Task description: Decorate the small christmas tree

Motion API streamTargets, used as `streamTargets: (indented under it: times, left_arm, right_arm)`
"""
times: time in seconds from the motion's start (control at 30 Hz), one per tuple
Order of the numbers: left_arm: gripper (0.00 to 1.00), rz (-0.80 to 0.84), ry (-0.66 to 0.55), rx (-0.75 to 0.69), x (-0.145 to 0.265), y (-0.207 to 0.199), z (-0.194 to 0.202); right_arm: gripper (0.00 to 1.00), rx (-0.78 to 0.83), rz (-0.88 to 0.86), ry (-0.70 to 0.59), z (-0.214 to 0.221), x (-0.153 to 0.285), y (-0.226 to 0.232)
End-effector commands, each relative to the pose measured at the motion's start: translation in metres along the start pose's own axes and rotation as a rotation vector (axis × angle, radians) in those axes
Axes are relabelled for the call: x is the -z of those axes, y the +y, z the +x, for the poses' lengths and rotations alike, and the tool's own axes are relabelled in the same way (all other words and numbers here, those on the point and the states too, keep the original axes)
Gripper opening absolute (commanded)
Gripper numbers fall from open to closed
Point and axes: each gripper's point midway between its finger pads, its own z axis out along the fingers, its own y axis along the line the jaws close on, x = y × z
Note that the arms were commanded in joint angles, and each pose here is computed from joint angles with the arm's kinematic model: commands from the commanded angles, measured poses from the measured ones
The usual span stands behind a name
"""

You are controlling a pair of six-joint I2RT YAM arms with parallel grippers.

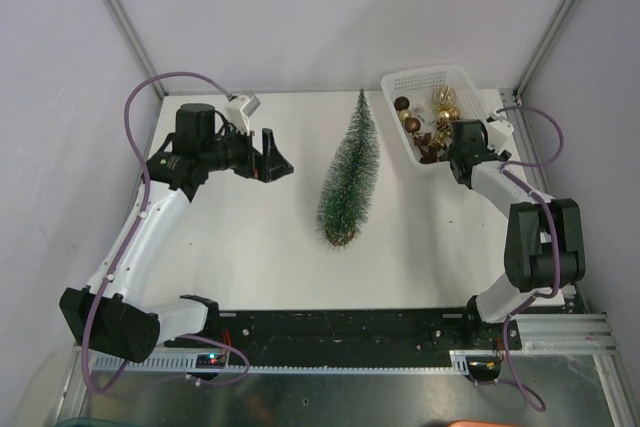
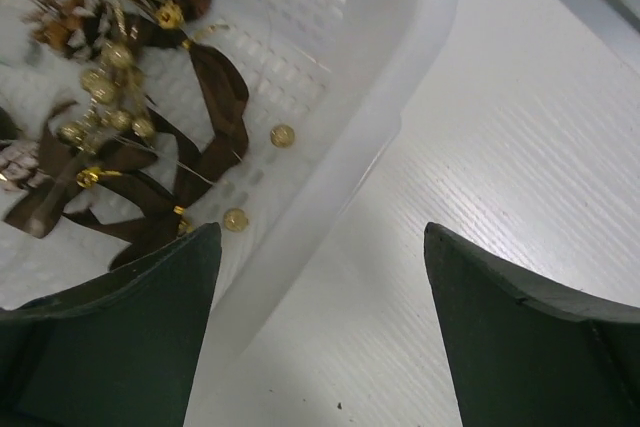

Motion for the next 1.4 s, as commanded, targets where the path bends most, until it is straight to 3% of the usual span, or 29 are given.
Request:
streamTargets:
  times: [0.0, 0.2, 0.47, 0.67, 1.0, 1.2, 1.37]
  left_arm:
    - [1.0, 0.0, -0.032, -0.03, 0.002, 0.0, -0.01]
    - [1.0, 0.001, -0.035, -0.025, 0.002, 0.0, -0.011]
    - [1.0, 0.014, -0.03, -0.021, 0.001, -0.002, -0.009]
    - [1.0, 0.022, -0.023, -0.025, 0.0, -0.002, -0.006]
    - [1.0, -0.007, -0.004, -0.044, -0.005, 0.008, 0.0]
    - [1.0, -0.016, 0.002, -0.041, -0.011, 0.013, -0.004]
    - [1.0, -0.022, 0.016, -0.035, -0.018, 0.018, -0.006]
  right_arm:
    - [0.86, 0.003, 0.057, 0.008, 0.006, 0.0, -0.004]
    - [0.85, -0.008, 0.09, 0.03, 0.023, 0.019, -0.028]
    - [0.84, -0.074, 0.079, 0.042, 0.06, 0.074, -0.091]
    - [0.83, -0.11, 0.009, 0.027, 0.07, 0.116, -0.108]
    - [0.86, -0.19, -0.244, -0.127, -0.041, 0.163, -0.039]
    - [0.86, -0.143, -0.263, -0.156, -0.082, 0.124, 0.019]
    - [0.84, -0.118, -0.276, -0.101, -0.081, 0.074, 0.06]
